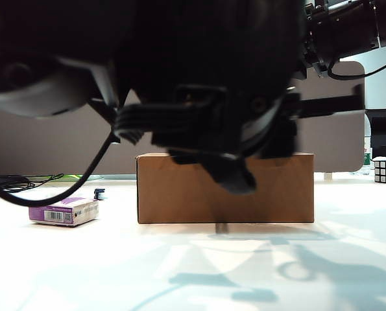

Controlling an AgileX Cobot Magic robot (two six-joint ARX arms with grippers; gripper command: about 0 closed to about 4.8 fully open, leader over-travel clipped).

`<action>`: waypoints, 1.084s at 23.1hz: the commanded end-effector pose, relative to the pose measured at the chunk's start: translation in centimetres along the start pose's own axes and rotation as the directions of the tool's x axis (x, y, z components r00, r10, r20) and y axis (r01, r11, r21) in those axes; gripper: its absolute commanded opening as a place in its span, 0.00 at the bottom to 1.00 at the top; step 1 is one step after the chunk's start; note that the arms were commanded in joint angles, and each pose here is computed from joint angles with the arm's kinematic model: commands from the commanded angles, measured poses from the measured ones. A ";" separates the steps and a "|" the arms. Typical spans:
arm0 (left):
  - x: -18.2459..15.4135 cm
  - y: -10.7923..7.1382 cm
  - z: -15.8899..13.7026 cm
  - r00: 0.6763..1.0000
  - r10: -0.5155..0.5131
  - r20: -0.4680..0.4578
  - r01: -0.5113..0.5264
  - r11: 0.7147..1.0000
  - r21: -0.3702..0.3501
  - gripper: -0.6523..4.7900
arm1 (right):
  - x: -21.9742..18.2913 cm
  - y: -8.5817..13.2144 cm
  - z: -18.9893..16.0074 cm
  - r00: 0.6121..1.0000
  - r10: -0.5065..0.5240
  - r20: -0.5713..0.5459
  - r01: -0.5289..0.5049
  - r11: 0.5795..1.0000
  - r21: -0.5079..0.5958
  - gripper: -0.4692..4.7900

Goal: Open the third layer of the drawer on the table, pick up a pack of napkins on the table and put it in, and finally close the drawer.

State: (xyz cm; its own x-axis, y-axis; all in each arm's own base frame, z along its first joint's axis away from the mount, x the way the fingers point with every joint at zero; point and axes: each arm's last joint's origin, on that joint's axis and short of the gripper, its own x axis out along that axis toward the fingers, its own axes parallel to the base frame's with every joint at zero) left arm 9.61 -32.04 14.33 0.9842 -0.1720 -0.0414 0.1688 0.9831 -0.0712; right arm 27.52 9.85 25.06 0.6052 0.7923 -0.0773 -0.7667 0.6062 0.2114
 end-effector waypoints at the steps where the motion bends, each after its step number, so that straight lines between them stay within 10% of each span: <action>1: -0.9 -0.3 0.3 1.000 -0.020 0.004 0.020 1.000 -0.013 0.43 | 0.0 0.1 0.4 1.000 0.001 0.020 0.000 1.000 -0.015 0.08; 8: -4.5 -0.1 1.0 1.000 -0.024 0.017 0.022 0.997 0.080 0.46 | 0.0 0.1 0.3 1.000 0.004 0.015 -0.003 1.000 -0.011 0.08; 14: -6.5 6.5 3.5 0.998 0.044 0.039 -0.044 0.999 0.004 0.26 | 0.0 0.1 0.3 1.000 0.029 0.003 -0.029 1.000 -0.001 0.08; 18: -7.0 13.8 5.4 0.997 -0.004 0.076 0.008 0.999 -0.046 0.26 | 0.0 0.1 0.1 0.999 0.034 -0.007 -0.034 0.999 0.021 0.08; 25: -6.2 20.1 6.1 0.975 0.207 0.078 -0.204 0.978 -0.046 0.37 | 0.0 0.2 0.1 0.999 0.044 -0.015 -0.044 0.998 0.038 0.08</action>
State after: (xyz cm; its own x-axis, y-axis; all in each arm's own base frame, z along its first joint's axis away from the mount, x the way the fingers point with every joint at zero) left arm 7.18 -11.16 19.17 0.9995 0.0140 0.0282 -0.0107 0.9933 -0.1152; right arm 27.42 9.86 24.81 0.5751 0.8123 -0.0970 -0.7751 0.5789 0.2531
